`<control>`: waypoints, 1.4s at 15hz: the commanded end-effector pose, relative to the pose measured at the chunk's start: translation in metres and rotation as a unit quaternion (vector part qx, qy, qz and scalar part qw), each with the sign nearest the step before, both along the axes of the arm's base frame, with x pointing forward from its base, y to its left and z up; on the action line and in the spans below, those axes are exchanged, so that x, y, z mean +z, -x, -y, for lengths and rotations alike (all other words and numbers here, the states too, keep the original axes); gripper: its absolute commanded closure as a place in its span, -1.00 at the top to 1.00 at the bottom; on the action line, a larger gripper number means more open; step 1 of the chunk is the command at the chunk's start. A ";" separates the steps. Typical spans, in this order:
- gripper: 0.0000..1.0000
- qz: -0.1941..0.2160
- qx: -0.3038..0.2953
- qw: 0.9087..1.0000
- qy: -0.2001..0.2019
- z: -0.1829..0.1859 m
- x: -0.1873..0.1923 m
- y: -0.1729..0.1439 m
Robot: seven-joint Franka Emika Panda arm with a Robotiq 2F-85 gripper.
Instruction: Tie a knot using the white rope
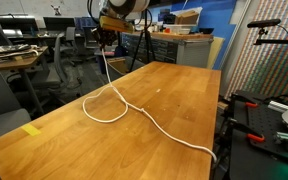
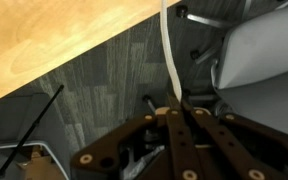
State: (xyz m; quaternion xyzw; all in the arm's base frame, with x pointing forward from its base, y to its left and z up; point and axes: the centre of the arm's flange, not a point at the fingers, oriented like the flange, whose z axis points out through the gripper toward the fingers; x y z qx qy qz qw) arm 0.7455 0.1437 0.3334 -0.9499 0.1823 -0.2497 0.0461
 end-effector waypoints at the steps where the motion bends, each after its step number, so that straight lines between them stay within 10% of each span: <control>1: -0.92 0.054 -0.066 0.995 -0.051 0.049 0.056 0.056; 11: -0.93 0.194 -0.263 0.934 -0.141 0.171 0.149 0.141; 17: -0.93 0.259 -0.360 0.895 -0.046 0.229 0.153 0.134; 21: -0.90 0.229 -0.355 0.904 0.072 0.216 0.144 0.109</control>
